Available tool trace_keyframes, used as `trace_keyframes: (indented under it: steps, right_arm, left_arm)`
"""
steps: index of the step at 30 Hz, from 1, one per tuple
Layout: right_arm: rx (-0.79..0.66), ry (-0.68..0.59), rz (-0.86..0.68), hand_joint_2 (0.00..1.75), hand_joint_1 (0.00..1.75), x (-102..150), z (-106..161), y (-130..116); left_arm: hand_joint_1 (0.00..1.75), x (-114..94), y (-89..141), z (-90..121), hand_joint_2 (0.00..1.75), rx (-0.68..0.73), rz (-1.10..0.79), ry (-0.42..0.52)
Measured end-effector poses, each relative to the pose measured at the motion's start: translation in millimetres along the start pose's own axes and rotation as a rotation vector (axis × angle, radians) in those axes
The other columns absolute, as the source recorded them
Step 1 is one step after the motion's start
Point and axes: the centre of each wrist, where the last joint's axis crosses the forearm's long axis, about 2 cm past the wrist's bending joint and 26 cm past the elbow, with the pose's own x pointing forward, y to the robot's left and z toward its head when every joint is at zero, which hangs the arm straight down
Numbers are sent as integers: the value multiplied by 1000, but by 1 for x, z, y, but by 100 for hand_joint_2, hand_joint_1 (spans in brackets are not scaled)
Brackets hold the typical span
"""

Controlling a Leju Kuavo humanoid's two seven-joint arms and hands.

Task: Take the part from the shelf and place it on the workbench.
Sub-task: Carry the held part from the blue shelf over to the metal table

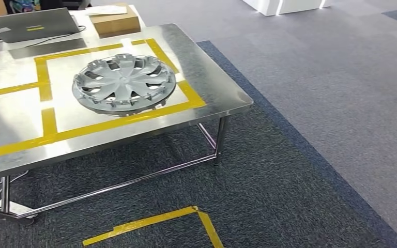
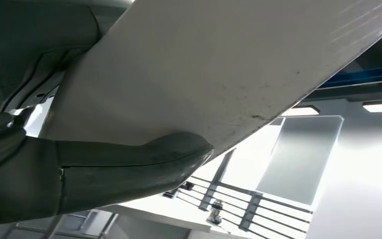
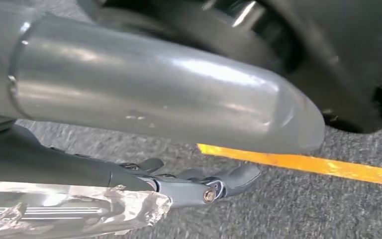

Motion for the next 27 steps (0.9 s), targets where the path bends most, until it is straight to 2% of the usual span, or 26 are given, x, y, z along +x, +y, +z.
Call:
trace_keyframes:
  steps: [27]
  right_arm:
    - [1, -8, -1, 0, 0, 3, -1, 2]
  left_arm:
    - [175, 0, -2, 4, 175, -18, 8, 6]
